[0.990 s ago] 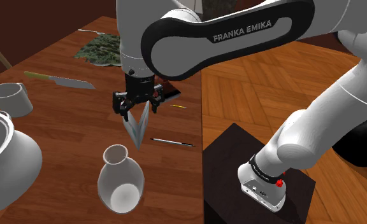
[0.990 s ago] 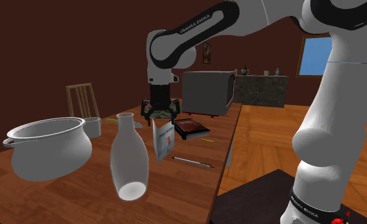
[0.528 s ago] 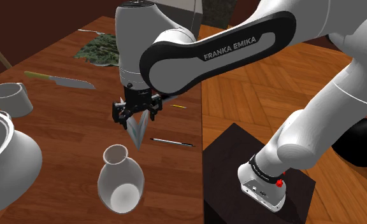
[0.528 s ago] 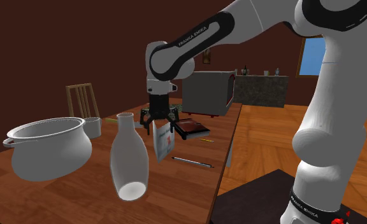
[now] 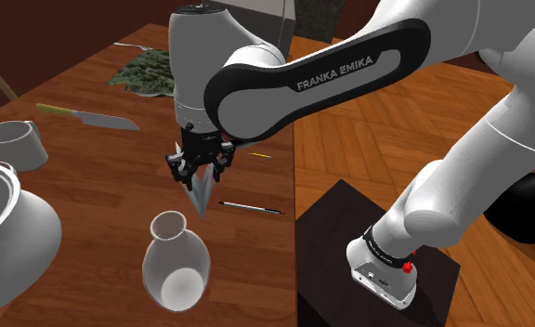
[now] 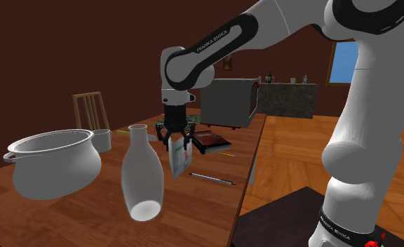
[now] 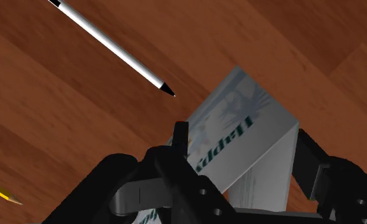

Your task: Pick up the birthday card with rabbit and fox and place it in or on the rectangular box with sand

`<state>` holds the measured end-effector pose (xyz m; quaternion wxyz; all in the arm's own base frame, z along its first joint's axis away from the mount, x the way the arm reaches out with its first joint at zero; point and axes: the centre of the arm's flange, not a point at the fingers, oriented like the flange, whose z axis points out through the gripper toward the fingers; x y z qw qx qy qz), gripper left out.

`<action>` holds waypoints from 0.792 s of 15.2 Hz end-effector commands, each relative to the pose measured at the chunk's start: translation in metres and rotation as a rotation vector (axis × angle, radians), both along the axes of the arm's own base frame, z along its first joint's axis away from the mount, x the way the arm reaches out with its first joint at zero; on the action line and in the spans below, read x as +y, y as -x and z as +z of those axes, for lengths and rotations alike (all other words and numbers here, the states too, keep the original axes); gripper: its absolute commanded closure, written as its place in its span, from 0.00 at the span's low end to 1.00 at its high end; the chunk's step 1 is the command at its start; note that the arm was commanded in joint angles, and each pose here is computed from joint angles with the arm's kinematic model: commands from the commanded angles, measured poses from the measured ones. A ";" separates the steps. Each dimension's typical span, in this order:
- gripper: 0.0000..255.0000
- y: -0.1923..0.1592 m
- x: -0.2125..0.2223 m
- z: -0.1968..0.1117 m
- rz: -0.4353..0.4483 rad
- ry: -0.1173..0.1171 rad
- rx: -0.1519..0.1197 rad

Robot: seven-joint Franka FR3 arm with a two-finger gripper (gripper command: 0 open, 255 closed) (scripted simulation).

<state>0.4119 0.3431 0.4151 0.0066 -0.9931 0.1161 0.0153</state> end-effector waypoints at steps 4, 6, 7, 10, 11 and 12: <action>1.00 0.000 0.000 0.000 0.000 0.000 0.000; 1.00 0.000 0.000 0.000 0.000 0.000 0.000; 1.00 0.000 0.000 0.000 0.000 0.000 0.000; 1.00 0.000 0.000 0.005 0.000 0.000 0.000; 1.00 0.000 0.000 0.010 0.000 0.000 0.000; 1.00 0.000 0.000 0.016 0.000 0.000 0.000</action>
